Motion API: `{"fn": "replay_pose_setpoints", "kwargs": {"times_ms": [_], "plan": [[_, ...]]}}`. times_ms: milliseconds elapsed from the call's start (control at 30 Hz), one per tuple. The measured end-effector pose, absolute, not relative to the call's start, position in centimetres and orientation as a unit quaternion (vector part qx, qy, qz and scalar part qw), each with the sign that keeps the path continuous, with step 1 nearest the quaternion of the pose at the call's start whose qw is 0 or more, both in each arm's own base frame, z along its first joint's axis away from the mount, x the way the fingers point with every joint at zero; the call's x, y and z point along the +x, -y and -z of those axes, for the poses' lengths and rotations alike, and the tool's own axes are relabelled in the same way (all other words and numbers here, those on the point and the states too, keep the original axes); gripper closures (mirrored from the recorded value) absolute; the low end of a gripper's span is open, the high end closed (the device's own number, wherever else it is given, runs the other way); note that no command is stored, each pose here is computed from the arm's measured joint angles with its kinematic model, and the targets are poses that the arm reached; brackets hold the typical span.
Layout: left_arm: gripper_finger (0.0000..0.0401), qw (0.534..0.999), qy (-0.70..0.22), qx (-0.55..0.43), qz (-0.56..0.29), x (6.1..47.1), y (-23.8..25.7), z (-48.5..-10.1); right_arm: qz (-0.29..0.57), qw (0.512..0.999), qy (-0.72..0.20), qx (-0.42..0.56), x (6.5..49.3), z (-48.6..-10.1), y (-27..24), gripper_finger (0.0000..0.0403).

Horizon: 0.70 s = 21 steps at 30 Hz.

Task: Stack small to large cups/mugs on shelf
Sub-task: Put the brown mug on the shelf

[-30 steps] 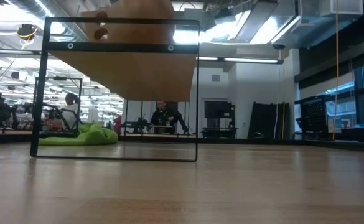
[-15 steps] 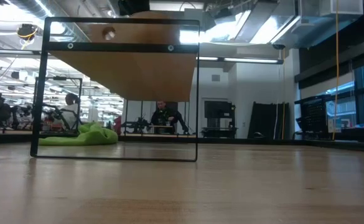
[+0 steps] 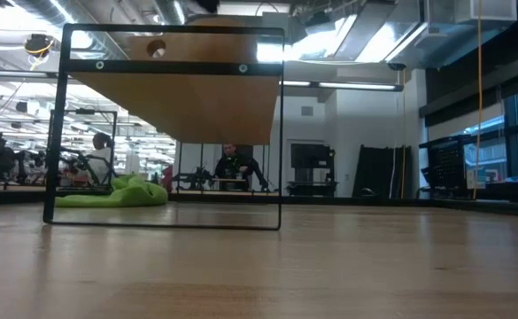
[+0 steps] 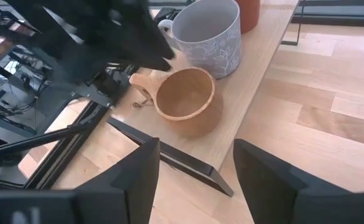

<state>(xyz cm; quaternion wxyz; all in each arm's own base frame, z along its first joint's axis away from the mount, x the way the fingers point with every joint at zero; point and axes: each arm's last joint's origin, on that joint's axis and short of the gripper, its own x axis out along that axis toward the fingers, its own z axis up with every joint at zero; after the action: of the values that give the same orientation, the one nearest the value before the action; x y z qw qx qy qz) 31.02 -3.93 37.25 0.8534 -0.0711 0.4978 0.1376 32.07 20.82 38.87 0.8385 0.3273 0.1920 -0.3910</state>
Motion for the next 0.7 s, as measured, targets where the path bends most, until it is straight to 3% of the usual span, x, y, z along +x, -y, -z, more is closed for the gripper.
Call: {"fn": "replay_pose_setpoints", "kwargs": {"times_ms": [167, 333, 567, 700], "plan": [[0.0330, 0.901, -0.418, -0.071, -0.094, 28.5, 6.8, -42.0, 0.391, 0.839, -0.193, 0.325, 32.1, -38.9, -20.8, 0.0197], [0.0329, 0.931, -0.338, -0.071, -0.116, 25.2, 8.3, -45.6, 0.393, 0.839, -0.192, 0.323, 32.2, -38.9, -20.6, 0.0197], [0.0329, 0.879, -0.406, -0.053, -0.244, 21.6, 7.7, -43.1, 0.398, 0.826, -0.222, 0.332, 32.9, -38.7, -19.5, 0.0203], [0.0329, 0.870, -0.408, -0.080, -0.265, 19.9, 8.5, -41.1, 0.395, 0.817, -0.259, 0.332, 33.5, -38.5, -18.6, 0.0252]]}}
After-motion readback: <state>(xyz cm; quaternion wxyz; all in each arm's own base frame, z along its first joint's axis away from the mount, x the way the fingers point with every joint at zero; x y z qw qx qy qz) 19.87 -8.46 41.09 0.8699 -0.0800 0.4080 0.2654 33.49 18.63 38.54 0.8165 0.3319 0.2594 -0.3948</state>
